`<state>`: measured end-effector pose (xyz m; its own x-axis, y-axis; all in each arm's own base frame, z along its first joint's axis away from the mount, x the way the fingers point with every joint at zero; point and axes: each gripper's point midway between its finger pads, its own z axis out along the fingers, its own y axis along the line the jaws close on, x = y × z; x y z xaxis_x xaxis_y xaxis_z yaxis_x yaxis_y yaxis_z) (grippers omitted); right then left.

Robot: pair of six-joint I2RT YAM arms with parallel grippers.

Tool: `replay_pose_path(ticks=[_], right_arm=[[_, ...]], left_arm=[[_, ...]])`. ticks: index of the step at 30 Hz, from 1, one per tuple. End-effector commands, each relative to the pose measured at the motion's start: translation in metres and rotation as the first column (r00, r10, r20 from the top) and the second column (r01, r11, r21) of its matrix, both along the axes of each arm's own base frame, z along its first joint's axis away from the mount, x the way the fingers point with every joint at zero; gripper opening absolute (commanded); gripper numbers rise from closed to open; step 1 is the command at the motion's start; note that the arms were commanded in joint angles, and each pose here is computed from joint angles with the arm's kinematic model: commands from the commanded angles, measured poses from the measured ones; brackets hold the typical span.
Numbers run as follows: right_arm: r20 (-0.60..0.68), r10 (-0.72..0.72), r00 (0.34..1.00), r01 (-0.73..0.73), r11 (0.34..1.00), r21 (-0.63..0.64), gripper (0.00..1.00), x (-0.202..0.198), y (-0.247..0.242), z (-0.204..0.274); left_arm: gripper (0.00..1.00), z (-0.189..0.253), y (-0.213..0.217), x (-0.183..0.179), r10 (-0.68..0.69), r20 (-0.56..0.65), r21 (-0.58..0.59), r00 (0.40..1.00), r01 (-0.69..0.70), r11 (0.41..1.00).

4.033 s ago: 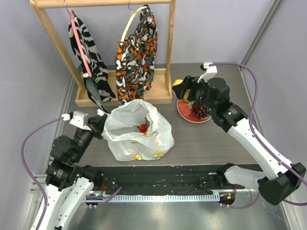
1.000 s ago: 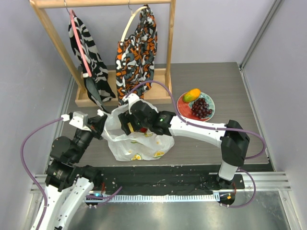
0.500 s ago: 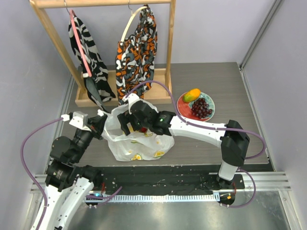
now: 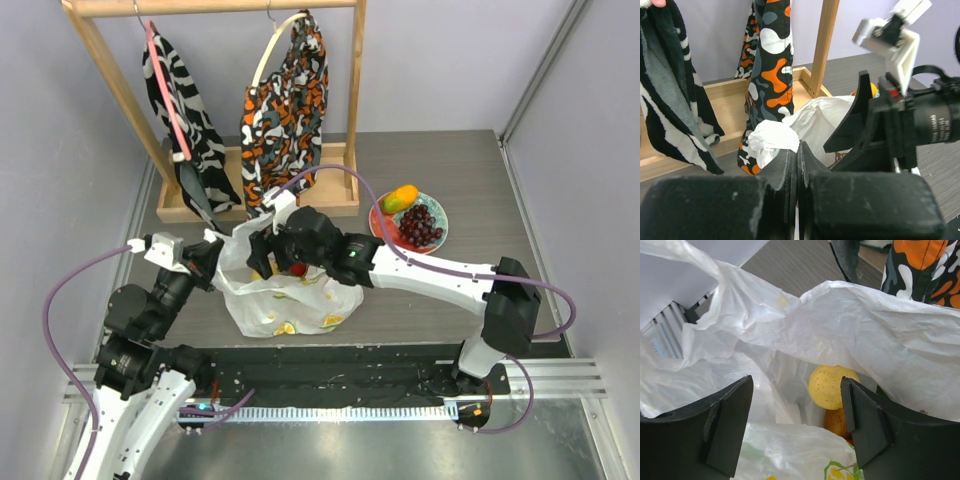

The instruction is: Place the fruits into the plastic bag

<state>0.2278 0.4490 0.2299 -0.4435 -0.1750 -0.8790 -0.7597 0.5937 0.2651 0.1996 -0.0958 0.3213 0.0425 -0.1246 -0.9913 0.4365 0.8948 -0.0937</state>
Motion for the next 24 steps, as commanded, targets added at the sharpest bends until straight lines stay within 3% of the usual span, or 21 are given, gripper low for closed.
replay_pose_path(ticks=[1, 9, 24], right_arm=[[0.060, 0.053, 0.997, -0.062, 0.987, 0.150, 0.77, -0.014, 0.003, 0.048], [0.116, 0.065, 0.991, -0.089, 0.971, 0.222, 0.71, -0.024, -0.013, 0.081], [0.242, -0.236, 0.941, 0.182, 0.957, 0.226, 0.68, 0.006, -0.096, 0.125]], left_arm=[[0.00, 0.011, 0.000, -0.004, -0.009, 0.038, -0.011, 0.999, 0.009, 1.000], [0.00, 0.012, -0.001, -0.004, -0.012, 0.038, -0.013, 0.999, 0.013, 1.000], [0.00, 0.012, -0.001, -0.003, -0.012, 0.037, -0.013, 0.999, 0.013, 1.000]])
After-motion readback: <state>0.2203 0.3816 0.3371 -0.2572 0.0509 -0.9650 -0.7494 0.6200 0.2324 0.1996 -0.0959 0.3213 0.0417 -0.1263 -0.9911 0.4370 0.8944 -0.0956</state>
